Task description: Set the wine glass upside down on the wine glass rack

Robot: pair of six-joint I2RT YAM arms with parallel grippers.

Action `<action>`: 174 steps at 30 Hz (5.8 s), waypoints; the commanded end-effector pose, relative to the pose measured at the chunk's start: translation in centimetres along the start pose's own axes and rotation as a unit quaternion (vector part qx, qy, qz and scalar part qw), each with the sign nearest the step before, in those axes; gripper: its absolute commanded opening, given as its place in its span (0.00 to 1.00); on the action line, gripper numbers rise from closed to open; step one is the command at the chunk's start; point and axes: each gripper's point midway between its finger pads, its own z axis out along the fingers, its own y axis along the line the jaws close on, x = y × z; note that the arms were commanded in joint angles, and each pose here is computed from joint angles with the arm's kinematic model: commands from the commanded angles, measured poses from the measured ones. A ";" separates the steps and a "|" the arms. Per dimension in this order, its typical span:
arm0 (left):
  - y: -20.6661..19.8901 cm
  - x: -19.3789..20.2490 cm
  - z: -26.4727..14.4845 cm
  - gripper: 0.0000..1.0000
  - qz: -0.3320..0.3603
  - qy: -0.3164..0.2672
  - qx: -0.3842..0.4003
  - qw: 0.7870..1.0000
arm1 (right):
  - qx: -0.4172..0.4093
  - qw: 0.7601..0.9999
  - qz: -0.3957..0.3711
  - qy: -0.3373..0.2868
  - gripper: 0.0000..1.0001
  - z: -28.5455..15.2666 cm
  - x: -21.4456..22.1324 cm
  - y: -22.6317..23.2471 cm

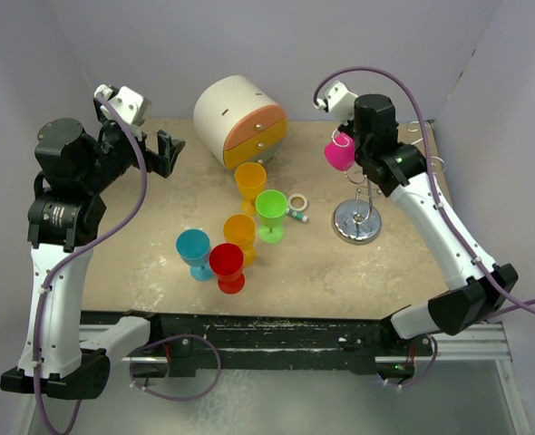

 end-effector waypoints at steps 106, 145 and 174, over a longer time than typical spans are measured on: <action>2.3 9.7 3.8 0.99 0.067 0.110 -0.020 0.991 | -0.033 0.999 0.010 -0.016 0.46 -1.0 -1.6 0.5; -6.3 26.3 -2.2 0.80 0.030 0.368 0.232 0.900 | -0.165 0.971 0.098 -0.146 0.51 -10.1 -4.9 0.6; -2.4 22.7 -3.1 0.00 0.102 0.397 0.146 0.900 | -0.294 0.904 0.212 -0.227 0.69 -13.2 -6.8 1.5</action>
